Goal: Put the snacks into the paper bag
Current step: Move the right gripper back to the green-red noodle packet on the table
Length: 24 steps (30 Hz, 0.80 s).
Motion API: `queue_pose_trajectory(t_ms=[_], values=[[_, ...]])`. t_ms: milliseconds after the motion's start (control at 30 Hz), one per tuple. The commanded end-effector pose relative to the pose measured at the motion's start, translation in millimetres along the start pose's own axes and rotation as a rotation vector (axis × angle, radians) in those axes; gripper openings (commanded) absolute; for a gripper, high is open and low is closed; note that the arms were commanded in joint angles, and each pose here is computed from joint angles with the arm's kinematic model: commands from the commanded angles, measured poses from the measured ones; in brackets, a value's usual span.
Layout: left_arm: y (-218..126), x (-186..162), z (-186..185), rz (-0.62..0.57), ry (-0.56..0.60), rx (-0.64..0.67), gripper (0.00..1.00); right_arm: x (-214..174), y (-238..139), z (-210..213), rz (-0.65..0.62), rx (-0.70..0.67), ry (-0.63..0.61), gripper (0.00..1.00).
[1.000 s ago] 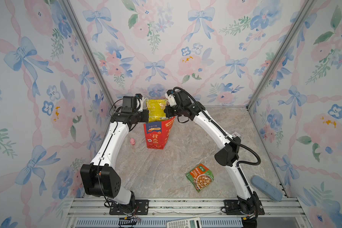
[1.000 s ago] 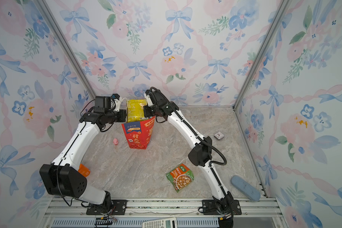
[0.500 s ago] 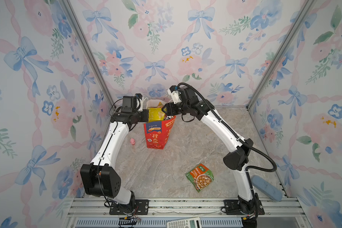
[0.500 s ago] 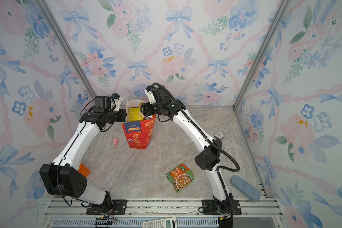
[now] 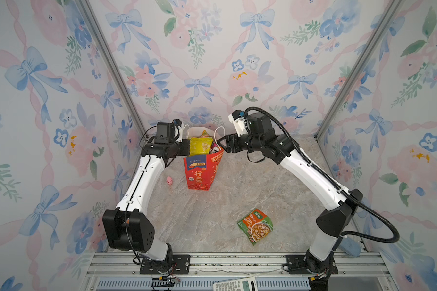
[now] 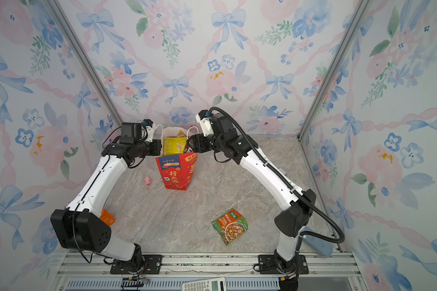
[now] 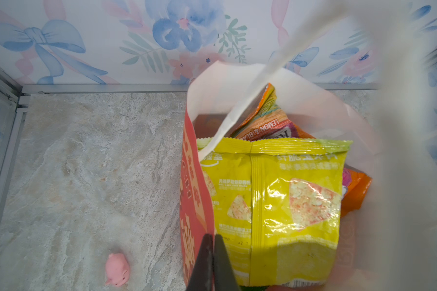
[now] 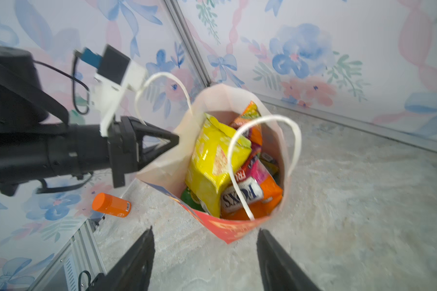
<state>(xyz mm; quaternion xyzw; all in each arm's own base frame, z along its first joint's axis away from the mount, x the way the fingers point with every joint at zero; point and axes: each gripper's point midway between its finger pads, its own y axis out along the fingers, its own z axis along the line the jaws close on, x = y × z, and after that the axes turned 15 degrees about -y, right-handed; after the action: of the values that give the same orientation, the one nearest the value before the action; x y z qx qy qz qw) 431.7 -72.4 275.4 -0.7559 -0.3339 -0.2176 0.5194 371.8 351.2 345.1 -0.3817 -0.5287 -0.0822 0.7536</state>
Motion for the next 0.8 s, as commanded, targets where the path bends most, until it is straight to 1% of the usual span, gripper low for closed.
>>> queue_pose_trajectory(t_ms=[0, 100, 233, 333, 433, 533, 633, 767], values=[[-0.9, -2.4, 3.8, 0.003, 0.019, 0.008, 0.00, -35.7, -22.2, -24.1, 0.037, -0.085, 0.058, 0.66], [0.9, -3.3, 4.3, 0.008, 0.016, 0.007, 0.00, -105.8, -30.2, -35.7, 0.170, -0.150, 0.111, 0.65], [3.2, -4.6, 5.3, 0.014, 0.015, 0.011, 0.00, -202.5, -45.8, -38.5, 0.353, -0.200, 0.218, 0.63], [3.2, -4.7, 5.5, 0.014, 0.015, 0.012, 0.00, -260.6, -60.0, -32.7, 0.462, -0.221, 0.275, 0.62], [2.7, -4.0, 5.2, 0.011, 0.014, 0.011, 0.00, -301.5, -72.7, -24.9, 0.540, -0.233, 0.321, 0.61], [3.4, -5.1, 4.5, 0.016, 0.010, 0.005, 0.00, -331.6, -83.0, -20.2, 0.585, -0.249, 0.383, 0.61], [3.7, -5.0, 3.2, 0.017, 0.009, -0.001, 0.00, -358.0, -90.7, -15.6, 0.612, -0.254, 0.451, 0.62], [4.1, -5.4, 4.1, 0.018, 0.009, 0.003, 0.00, -383.6, -96.7, -5.7, 0.637, -0.248, 0.510, 0.61]])
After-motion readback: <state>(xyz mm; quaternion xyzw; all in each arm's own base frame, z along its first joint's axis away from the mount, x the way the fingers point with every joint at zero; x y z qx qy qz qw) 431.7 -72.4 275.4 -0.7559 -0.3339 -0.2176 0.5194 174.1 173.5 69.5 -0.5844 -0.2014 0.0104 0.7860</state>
